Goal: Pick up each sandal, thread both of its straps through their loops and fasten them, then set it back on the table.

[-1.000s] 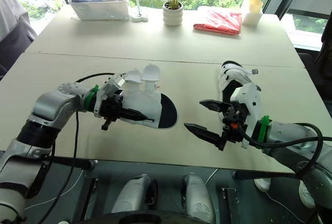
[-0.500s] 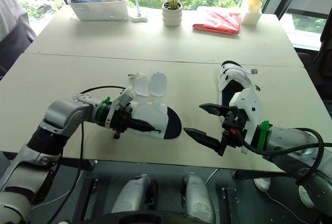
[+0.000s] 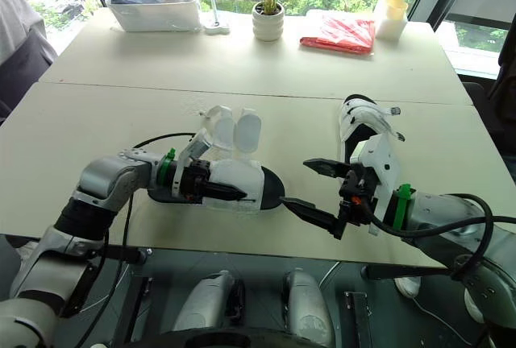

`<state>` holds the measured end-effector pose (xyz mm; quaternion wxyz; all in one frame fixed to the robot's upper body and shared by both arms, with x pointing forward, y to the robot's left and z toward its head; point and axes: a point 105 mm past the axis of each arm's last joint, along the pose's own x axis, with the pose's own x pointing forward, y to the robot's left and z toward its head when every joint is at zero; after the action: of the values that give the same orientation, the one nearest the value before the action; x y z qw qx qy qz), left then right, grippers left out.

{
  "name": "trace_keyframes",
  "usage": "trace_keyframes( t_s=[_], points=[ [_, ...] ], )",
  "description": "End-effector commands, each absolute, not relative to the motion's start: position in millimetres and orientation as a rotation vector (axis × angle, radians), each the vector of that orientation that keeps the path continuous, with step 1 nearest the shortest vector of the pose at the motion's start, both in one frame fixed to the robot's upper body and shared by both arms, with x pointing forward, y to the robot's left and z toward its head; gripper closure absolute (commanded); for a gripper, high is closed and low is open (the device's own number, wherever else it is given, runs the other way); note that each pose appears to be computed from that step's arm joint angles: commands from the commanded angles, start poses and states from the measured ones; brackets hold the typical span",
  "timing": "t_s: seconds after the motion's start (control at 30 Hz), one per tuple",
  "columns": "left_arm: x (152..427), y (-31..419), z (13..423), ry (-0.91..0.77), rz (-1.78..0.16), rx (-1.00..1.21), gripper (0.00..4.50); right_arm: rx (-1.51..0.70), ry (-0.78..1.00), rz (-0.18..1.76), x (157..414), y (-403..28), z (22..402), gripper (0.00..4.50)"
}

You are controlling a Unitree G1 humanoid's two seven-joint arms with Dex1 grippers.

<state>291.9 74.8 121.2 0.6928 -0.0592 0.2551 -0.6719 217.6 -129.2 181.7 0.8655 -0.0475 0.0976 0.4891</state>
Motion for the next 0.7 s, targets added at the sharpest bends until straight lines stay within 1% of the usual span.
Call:
trace_keyframes(
  t_s=[0.03,0.07,0.2,0.4,0.5,0.63,0.7],
  points=[
    [297,71,137,0.528,-1.539,-0.103,0.09,-0.105,0.165,1.036,221,-126,187,0.00],
    [297,72,138,0.532,-1.547,-0.100,0.01,-0.104,0.164,1.036,222,-126,187,0.00],
    [279,94,155,0.557,-1.604,-0.097,0.01,-0.107,0.162,1.041,221,-126,189,0.00],
    [272,131,170,0.523,-1.509,-0.020,0.01,-0.133,0.181,1.022,223,-137,188,0.00],
    [275,145,174,0.484,-1.458,0.012,0.01,-0.134,0.190,1.023,223,-139,188,0.00],
    [280,150,176,0.479,-1.426,-0.015,0.01,-0.121,0.193,1.028,223,-137,187,0.00],
    [279,138,168,0.486,-1.448,-0.042,0.01,-0.123,0.188,1.023,226,-136,185,0.00]
  ],
)
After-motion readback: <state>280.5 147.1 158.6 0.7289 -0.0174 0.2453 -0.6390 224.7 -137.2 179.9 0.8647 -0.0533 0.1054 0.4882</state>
